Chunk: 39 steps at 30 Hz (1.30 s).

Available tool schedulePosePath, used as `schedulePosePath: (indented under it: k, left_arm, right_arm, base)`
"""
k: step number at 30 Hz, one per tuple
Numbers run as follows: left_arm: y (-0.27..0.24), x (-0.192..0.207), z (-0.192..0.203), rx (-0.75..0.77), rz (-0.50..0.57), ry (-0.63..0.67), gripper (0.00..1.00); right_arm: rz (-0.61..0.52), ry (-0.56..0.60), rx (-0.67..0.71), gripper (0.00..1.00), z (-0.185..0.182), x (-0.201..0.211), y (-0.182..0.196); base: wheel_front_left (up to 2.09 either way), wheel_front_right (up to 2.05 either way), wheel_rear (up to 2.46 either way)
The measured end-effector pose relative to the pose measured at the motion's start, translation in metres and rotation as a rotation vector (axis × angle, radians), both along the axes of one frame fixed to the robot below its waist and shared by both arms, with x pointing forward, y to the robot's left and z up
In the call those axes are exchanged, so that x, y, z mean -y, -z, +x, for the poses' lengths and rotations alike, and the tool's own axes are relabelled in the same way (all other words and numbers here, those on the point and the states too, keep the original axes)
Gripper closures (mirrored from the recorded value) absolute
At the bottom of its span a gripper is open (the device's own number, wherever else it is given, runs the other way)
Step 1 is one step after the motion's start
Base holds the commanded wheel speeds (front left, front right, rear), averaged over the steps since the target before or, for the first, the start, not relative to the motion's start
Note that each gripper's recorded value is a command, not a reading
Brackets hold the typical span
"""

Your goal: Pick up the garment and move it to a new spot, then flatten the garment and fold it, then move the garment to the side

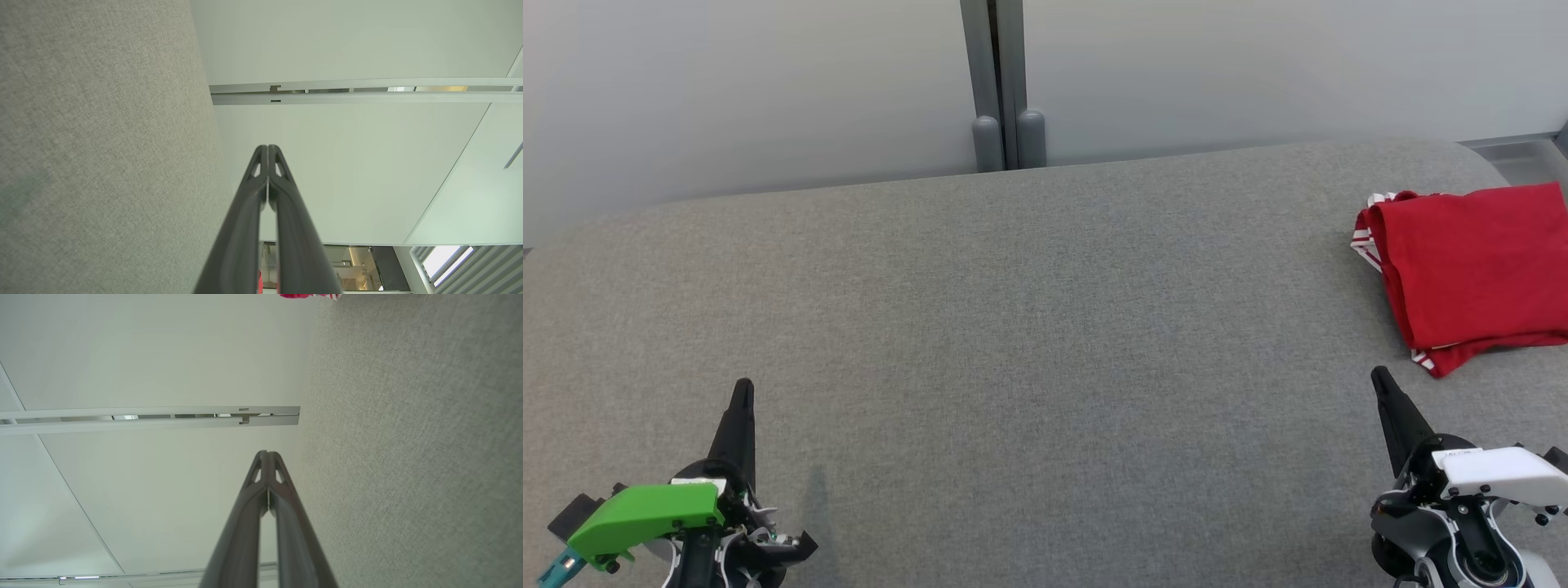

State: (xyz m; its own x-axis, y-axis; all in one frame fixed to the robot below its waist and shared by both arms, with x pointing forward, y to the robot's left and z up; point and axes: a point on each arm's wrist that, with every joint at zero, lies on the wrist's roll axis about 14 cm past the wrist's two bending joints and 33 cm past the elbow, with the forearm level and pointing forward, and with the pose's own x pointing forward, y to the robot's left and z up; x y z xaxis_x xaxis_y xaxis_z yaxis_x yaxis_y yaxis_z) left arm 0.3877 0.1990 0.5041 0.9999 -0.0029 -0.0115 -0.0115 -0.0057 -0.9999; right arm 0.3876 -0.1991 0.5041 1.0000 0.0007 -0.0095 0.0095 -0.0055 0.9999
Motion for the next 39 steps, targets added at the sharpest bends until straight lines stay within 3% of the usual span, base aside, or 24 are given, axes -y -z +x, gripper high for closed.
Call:
schedulePosePath:
  k: [39]
  left_arm:
    - [0.0000, -0.0006, -0.0001, 0.000, -0.001, -0.002, 1.00]
  right_arm:
    - [0.000, 0.000, 0.000, 1.00, 0.0000, 0.0000, 0.0000]
  base:
    - [0.00, 0.00, 0.00]
